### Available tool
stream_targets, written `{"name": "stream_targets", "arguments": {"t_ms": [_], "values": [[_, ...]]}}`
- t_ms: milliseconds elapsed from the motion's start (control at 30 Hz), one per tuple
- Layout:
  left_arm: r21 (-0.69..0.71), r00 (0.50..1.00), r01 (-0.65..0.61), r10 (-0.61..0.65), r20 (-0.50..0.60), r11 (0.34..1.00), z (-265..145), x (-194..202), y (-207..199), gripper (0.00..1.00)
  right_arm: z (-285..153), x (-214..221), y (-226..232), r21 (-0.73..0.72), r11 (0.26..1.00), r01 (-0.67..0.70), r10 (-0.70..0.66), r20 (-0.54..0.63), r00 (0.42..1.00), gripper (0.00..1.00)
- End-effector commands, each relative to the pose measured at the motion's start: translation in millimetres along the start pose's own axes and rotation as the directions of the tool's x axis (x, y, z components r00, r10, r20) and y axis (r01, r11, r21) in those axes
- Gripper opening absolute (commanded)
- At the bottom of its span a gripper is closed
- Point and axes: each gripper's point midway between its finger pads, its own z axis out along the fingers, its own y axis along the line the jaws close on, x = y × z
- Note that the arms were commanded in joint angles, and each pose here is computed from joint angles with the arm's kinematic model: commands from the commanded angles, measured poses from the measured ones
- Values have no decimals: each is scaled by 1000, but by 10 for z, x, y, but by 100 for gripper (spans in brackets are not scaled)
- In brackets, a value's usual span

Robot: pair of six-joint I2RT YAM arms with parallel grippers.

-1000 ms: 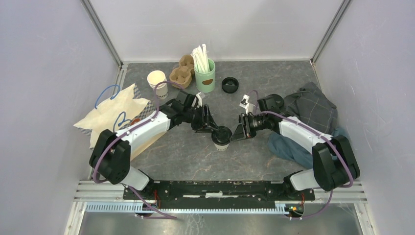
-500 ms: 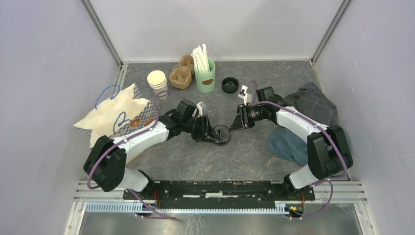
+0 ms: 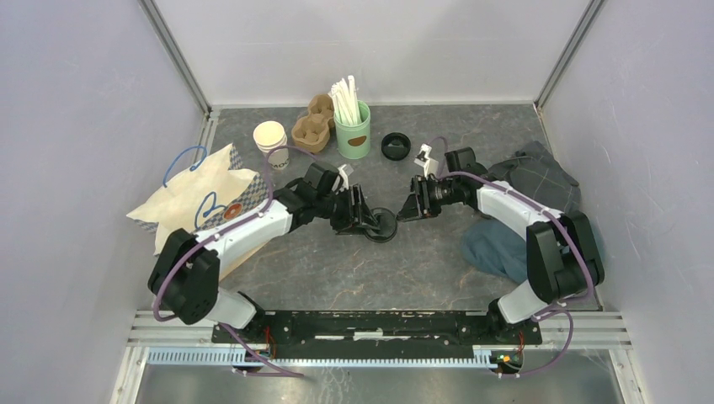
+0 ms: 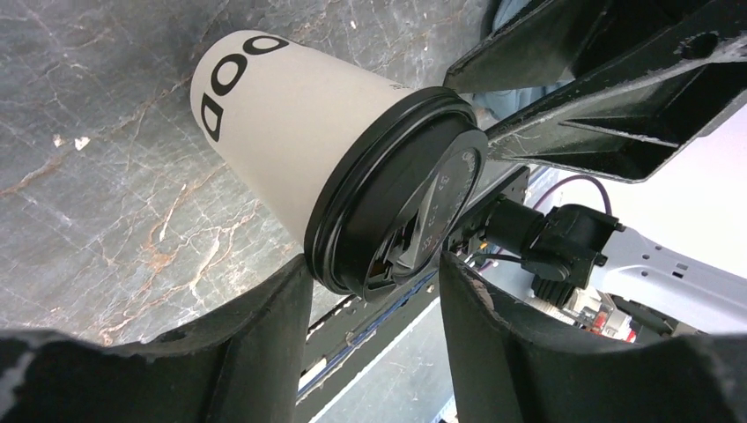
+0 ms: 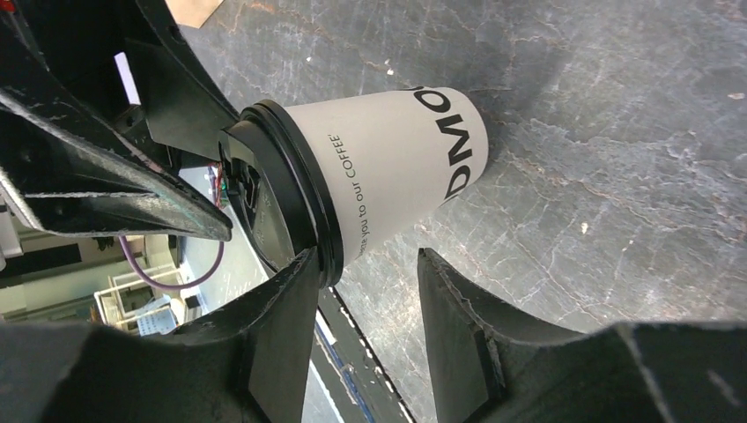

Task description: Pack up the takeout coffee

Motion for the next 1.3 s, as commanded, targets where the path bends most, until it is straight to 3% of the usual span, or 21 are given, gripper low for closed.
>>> {"name": "stream_targets", "arguments": {"t_ms": [0,333,600,833,933,1100,1267], "values": [[67,997,-57,53,51,996,-29,-220,-274,62,-31,-150,-15,-13,1000,19,-18,40,999,52],[53,999,-40,40,2,998,71,-143,-173,67,3,-127,-85,-27,1000,-6,6,22,1000,53],[32,997,-70,69,37,997,-63,-215,-199,83,-69,-257,-104,-4,1000,9,-9,43,999,57],[20,995,-53,51,80,998,-256,-311,-156,86,-251,-326,-121,13,1000,-4,3,79,997,61],[9,994,-19,18,104,1000,-320,-362,-69,78,-252,-218,-32,-35,999,-23,26,86,996,60],[-20,996,38,-36,81,999,-230,-370,148,53,-174,-37,91,-125,992,-35,44,76,996,60],[31,996,41,-44,78,999,-156,-420,118,60,-76,-21,203,-161,987,-19,27,48,998,61]]}}
